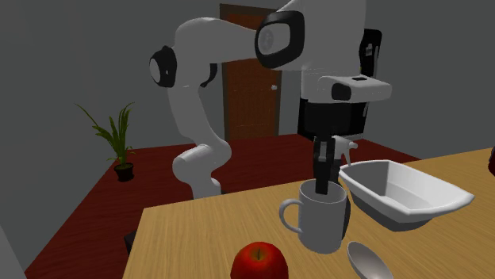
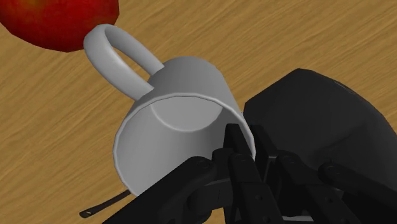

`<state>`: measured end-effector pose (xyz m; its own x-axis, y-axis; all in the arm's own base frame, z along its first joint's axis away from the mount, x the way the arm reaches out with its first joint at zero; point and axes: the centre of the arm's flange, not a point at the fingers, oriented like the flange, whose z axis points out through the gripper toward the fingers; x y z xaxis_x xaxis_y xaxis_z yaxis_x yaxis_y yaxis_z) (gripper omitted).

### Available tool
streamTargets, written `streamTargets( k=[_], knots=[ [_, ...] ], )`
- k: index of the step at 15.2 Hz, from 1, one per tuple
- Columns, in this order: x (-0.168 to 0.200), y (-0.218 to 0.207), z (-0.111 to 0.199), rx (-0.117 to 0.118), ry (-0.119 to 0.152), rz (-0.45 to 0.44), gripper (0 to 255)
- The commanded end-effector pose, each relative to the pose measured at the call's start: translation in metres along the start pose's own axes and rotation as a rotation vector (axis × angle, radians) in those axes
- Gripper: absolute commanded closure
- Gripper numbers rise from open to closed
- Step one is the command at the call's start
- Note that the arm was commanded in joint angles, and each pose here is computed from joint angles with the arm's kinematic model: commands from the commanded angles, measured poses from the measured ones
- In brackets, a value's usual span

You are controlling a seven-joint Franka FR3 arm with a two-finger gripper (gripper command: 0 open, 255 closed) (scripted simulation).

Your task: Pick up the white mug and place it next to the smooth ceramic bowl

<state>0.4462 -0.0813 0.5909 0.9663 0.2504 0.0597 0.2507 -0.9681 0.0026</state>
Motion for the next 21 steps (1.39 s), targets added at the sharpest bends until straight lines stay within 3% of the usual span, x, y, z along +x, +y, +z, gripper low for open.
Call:
streamTargets(
  k=[1, 10, 18, 19, 21],
  knots=[
    [-0.001, -0.001, 0.011, 0.0, 0.001, 0.0, 255],
    [-0.004, -0.001, 0.06, 0.0, 0.001, 0.0, 255],
    [-0.004, -0.001, 0.06, 0.0, 0.001, 0.0, 255],
    [-0.004, -0.001, 0.06, 0.0, 0.001, 0.0, 0],
    [-0.004, -0.001, 0.06, 0.0, 0.001, 0.0, 0]
  ],
)
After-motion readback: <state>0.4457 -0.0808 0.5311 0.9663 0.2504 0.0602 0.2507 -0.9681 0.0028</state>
